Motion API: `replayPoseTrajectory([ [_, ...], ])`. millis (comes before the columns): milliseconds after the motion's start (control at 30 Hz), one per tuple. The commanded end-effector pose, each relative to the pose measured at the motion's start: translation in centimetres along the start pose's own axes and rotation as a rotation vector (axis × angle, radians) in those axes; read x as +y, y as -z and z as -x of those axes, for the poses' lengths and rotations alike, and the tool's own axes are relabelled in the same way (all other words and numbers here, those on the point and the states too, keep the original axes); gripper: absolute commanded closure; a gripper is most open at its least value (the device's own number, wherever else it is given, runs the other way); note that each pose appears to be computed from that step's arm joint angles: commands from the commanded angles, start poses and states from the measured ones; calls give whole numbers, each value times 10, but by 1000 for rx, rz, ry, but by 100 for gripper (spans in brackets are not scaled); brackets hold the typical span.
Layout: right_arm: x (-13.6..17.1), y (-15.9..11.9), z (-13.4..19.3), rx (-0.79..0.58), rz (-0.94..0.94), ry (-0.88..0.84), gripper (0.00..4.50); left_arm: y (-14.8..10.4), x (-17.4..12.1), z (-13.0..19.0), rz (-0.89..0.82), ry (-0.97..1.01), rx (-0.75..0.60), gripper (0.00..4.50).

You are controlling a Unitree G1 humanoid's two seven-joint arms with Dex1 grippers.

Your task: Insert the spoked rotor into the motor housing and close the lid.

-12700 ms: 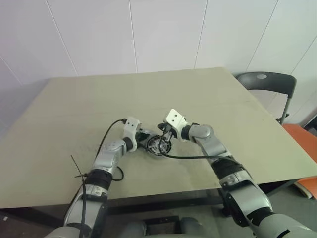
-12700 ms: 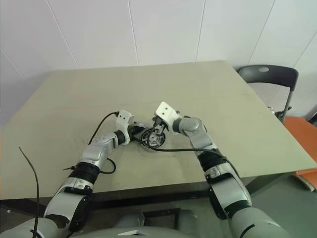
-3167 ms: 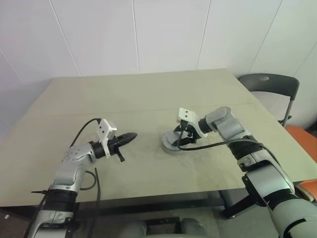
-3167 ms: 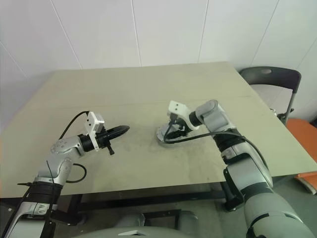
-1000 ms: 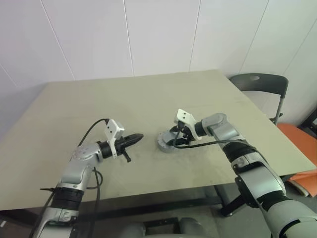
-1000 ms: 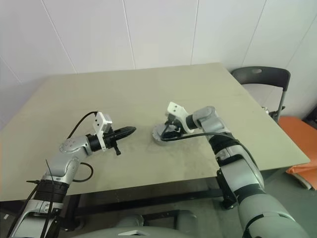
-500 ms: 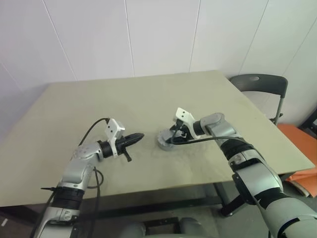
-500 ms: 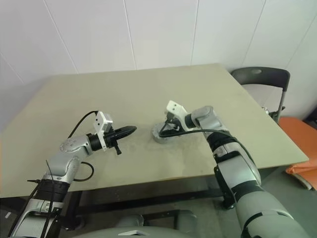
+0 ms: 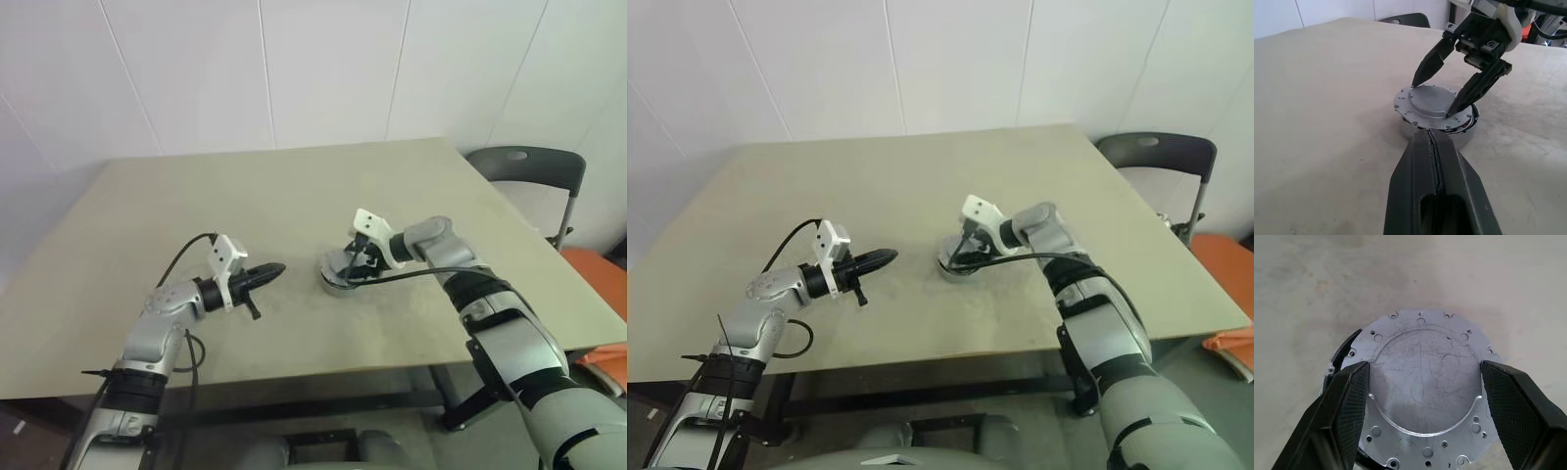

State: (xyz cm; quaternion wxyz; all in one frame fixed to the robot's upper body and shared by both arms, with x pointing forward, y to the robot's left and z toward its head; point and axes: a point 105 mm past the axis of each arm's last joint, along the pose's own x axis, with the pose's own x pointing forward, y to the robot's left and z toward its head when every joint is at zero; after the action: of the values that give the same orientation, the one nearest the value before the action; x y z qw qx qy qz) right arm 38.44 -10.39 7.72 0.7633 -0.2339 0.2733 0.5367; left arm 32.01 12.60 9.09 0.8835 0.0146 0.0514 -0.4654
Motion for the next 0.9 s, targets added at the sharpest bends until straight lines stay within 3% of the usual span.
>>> replayPoseTrajectory([
  [33,14,31,1,104,-75,-82,128,-14,-1,-5,-48,16,-28,450],
  [267,17,34,-1,122,-74,-79,128,-13,-1,-5,-47,17,-27,450],
  [600,41,40,3,140,-77,-218,128,-12,-1,-6,-52,19,-20,450],
  [900,15,26,-1,77,-53,-36,128,-12,-1,-6,-53,21,-18,450],
])
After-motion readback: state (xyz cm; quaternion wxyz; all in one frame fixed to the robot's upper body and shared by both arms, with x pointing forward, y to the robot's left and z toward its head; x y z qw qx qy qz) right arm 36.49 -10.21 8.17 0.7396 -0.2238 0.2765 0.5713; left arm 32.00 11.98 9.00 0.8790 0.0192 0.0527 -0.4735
